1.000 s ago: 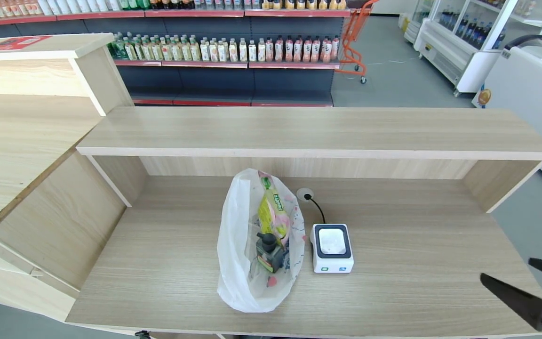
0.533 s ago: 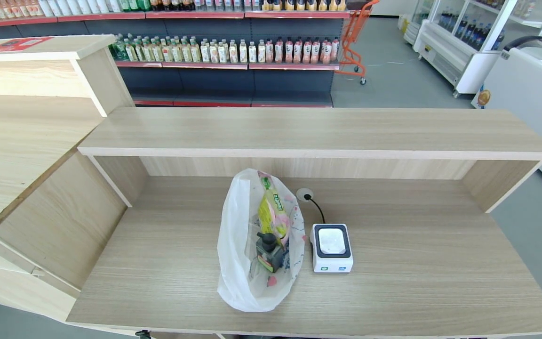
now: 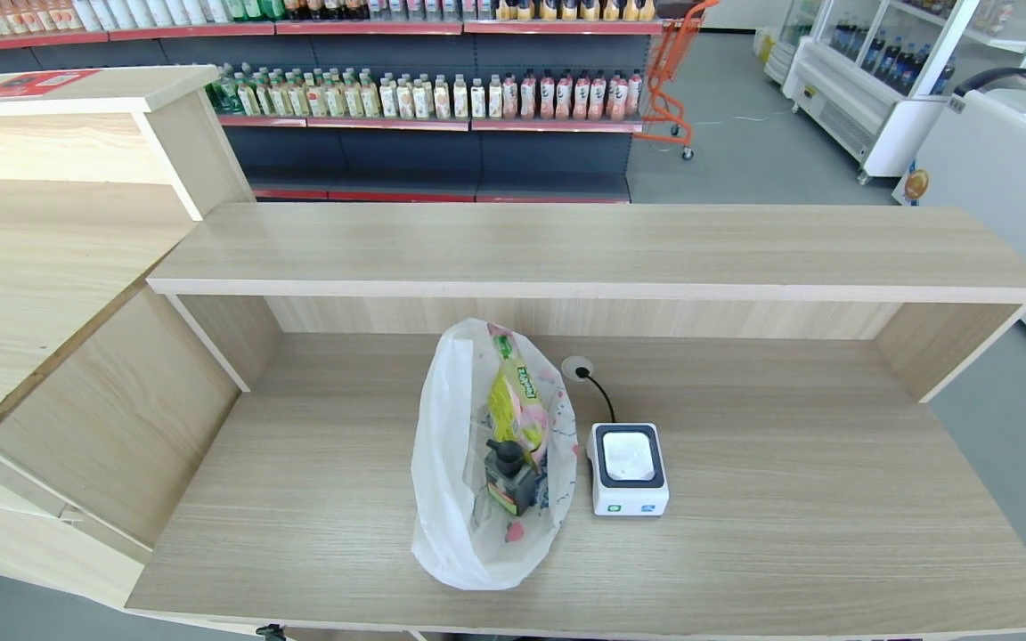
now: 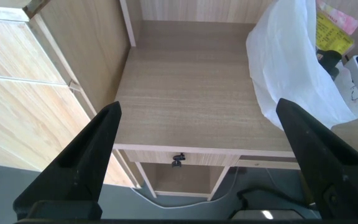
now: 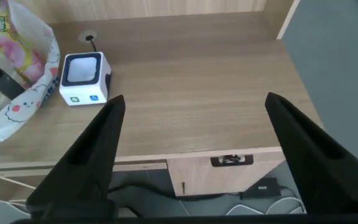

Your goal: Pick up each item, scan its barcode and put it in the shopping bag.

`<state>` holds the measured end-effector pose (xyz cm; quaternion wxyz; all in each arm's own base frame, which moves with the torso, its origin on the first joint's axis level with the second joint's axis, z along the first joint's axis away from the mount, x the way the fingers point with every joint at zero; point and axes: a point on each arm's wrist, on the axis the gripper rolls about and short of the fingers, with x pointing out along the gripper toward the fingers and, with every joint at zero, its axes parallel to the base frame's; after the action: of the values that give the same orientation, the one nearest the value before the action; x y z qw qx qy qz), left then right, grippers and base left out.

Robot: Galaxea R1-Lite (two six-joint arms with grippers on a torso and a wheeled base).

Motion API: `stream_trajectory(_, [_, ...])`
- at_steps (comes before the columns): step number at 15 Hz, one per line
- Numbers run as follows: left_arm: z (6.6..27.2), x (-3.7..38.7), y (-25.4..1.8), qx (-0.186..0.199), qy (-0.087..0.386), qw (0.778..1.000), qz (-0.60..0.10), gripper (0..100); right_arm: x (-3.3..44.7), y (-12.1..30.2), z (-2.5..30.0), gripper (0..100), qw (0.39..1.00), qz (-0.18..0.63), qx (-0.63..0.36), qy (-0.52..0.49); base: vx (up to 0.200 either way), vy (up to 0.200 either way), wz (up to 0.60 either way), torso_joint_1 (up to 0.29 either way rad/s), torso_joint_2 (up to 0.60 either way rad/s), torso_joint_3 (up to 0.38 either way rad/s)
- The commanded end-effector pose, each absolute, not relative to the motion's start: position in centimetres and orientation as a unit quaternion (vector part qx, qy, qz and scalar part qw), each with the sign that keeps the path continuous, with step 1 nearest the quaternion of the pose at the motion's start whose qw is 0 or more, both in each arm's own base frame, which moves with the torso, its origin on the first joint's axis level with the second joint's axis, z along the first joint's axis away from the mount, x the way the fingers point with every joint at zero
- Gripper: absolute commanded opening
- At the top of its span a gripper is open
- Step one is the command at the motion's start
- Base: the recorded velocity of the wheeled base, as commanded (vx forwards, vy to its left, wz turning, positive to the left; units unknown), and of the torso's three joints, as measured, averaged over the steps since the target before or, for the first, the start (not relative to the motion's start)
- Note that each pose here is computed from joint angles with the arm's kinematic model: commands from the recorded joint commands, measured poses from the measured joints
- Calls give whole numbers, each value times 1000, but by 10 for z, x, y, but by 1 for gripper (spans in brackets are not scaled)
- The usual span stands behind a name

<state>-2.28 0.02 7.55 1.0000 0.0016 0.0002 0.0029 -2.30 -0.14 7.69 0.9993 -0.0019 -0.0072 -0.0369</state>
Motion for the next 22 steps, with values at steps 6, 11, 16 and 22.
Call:
stream_trajectory(6, [76,-23,0,2,1,1000,3,100,-24,-2,73,0,998,-44,30,22,0,0,0,0,0,0])
stream_trajectory(11, [76,-23,0,1,1,1000,3,100,-24,-2,73,0,998,-44,30,22,0,-40,0,0,0,0])
stream_trajectory(16, [75,-23,0,3,0,1000,3,100,-24,-2,73,0,998,-44,30,22,0,-200,0,7,1,0])
stream_trajectory(22, [76,-23,0,2,1,1000,3,100,-24,-2,73,0,998,-44,30,22,0,-67,0,2,-1,0])
